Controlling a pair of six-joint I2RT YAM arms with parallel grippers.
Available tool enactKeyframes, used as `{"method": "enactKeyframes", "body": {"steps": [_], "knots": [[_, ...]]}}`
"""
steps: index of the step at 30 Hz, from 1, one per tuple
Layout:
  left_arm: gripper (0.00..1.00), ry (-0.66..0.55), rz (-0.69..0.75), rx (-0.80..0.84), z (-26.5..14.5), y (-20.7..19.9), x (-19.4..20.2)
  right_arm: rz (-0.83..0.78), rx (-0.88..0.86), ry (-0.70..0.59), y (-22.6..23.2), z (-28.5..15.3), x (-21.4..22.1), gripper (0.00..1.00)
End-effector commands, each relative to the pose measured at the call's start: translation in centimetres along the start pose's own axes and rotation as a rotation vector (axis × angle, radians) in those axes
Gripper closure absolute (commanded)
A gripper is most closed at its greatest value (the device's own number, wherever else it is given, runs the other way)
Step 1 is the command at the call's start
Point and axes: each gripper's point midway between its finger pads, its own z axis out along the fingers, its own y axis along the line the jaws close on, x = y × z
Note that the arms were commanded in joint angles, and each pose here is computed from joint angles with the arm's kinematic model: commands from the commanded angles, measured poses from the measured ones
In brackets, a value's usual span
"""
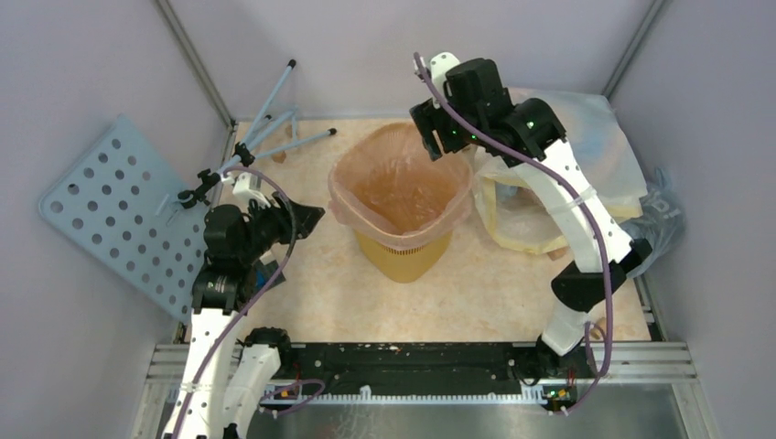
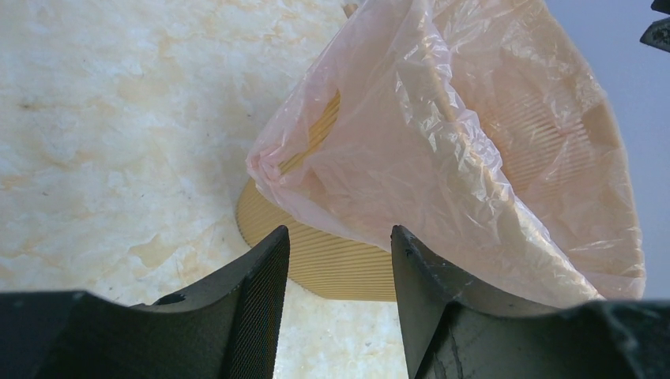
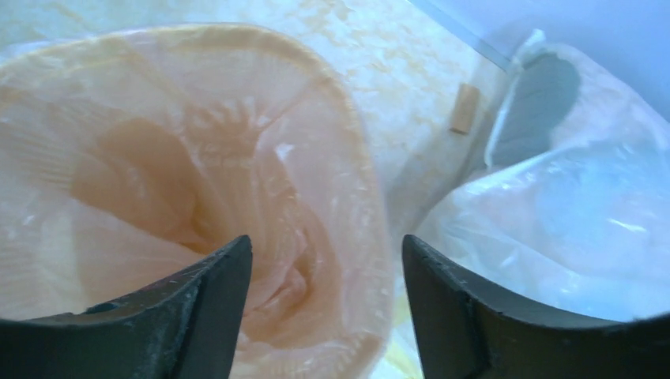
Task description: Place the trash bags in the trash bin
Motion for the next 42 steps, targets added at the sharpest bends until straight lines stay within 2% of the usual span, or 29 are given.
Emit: {"method": "enactKeyframes", "body": {"steps": [1, 6, 15, 19, 24, 38, 42], "knots": [[0.44, -0.035, 0.017, 0.038, -0.6, -1.3, -1.2, 0.039, 0.080, 0.023, -3.9, 0.4, 0.4, 0.35], [0.44, -0.033, 0.017, 0.037, -0.5, -1.2, -1.2, 0.063, 0.016, 0.059, -4.4, 2.7, 1.2, 0.45], [0.44, -0.032, 0.024, 0.036, -0.5, -1.2, -1.2, 0.053, -0.055, 0.111, -3.1, 5.2, 2.3, 0.46], [0.44, -0.029, 0.029, 0.031, -0.4, -1.0, -1.1, 0.052, -0.055, 0.125, -3.1, 5.8, 2.7, 0.56], [0.44, -0.029, 0.035, 0.027, -0.3, -0.7, -1.0, 0.051, -0.034, 0.140, -3.3, 6.9, 3.1, 0.58], [0.45, -0.036, 0.057, 0.013, 0.0, -0.4, -1.2, 0.080, 0.000, 0.123, -4.1, 9.0, 2.6, 1.00], [0.45, -0.043, 0.065, 0.006, 0.0, -0.3, -1.5, 0.101, 0.037, 0.103, -4.9, 9.5, 2.1, 1.00]]}}
